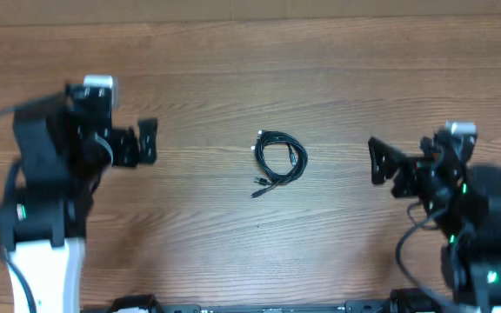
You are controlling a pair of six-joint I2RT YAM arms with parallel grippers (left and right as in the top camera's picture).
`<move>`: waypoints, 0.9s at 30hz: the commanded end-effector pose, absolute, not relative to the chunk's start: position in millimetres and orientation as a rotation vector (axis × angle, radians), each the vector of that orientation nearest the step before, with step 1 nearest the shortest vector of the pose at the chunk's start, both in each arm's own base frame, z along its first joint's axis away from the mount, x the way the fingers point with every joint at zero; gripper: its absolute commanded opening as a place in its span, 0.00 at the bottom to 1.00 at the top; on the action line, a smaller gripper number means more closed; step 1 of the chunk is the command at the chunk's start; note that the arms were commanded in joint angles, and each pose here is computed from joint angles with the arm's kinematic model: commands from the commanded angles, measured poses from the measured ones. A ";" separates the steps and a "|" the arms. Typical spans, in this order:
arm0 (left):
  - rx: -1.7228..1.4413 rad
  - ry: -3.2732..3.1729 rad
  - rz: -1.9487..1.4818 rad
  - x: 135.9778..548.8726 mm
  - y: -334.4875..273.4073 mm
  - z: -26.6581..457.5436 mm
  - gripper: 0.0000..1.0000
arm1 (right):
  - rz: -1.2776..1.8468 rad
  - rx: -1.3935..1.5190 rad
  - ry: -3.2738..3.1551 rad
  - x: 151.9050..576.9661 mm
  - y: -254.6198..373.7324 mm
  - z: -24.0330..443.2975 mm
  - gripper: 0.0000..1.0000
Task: Untangle cables
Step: 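Reach the left gripper to the black cable bundle and grasp it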
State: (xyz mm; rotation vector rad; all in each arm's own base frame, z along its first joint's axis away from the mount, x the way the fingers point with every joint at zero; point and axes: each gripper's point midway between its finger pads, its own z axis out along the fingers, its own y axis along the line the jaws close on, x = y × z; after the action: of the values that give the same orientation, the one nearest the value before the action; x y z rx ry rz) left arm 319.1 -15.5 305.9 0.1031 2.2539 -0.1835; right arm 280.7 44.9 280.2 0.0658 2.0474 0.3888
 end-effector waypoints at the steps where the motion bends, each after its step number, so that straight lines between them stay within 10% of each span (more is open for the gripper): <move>1: 0.288 2.300 -0.282 340.0 -55.6 322.0 1.00 | 0.417 0.061 2.145 297.6 49.5 289.7 1.00; 19: 0.686 2.566 -0.942 338.4 -278.0 222.0 1.00 | 0.400 0.108 2.510 330.1 39.3 260.0 0.95; 22: 0.309 2.816 -0.805 354.7 -270.9 168.5 0.54 | 0.404 0.129 2.512 330.0 39.1 259.8 0.91; 27: -0.157 3.005 -0.468 366.8 -241.1 101.6 0.52 | 0.339 0.307 2.519 330.1 24.5 255.7 0.87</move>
State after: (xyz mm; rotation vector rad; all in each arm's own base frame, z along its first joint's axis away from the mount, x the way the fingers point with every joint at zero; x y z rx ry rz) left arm 351.7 -258.9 128.3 0.2319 2.9479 -0.6679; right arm 325.8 35.9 244.2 0.1865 2.5586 0.3860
